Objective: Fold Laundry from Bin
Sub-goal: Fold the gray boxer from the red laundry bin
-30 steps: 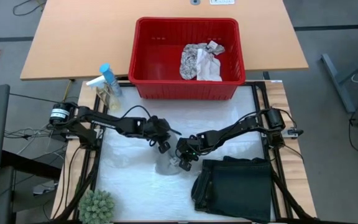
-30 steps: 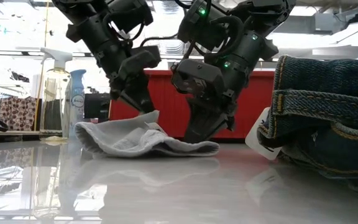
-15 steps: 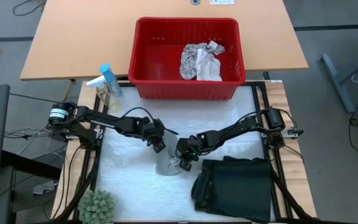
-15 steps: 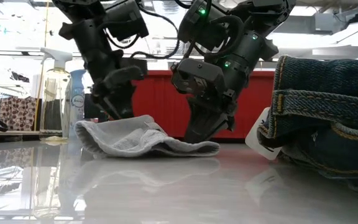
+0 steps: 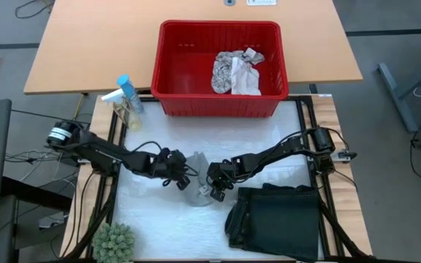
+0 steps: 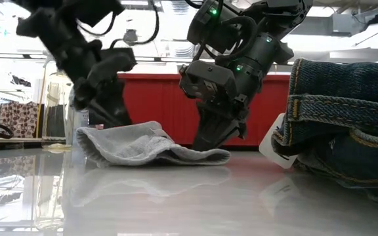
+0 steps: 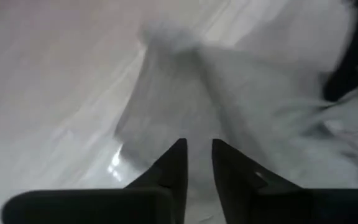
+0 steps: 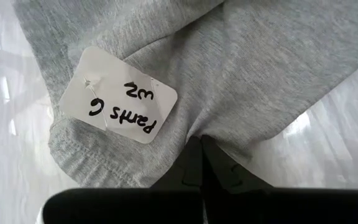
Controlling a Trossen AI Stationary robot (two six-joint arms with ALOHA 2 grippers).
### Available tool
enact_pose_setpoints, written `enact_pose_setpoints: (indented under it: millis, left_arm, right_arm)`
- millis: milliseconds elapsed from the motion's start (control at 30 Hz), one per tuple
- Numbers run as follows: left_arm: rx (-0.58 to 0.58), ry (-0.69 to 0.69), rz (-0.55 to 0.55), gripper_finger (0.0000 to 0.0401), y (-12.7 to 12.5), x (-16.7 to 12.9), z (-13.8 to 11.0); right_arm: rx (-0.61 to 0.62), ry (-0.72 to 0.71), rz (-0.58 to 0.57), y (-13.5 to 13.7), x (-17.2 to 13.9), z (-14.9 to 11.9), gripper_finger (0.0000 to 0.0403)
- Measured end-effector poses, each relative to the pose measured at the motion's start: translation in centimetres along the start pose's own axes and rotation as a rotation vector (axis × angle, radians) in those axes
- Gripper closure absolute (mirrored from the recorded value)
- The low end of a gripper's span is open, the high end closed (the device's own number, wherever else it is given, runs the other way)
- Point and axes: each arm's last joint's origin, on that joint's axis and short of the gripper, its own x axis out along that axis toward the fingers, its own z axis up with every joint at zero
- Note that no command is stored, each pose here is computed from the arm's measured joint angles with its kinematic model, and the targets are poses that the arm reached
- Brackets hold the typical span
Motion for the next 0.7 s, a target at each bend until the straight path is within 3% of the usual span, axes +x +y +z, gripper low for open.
enact_pose_setpoints:
  millis: [233, 533, 700]
  left_arm:
    - [-0.043, 0.009, 0.021, 0.0396, 1.5, 0.7, -2.0]
    - [-0.097, 0.02, -0.008, 0.0401, 2.0, 0.9, -2.9]
    - [-0.127, -0.014, 0.007, 0.0401, 2.0, 1.0, -2.8]
  right_arm:
    - [-0.043, -0.022, 0.028, 0.3, -0.9, 0.4, 0.038]
    - [-0.104, -0.167, 0.102, 1.4, -7.8, 2.8, 0.0356]
    - [-0.149, -0.29, 0.239, 5.0, -8.7, 2.4, 0.0343]
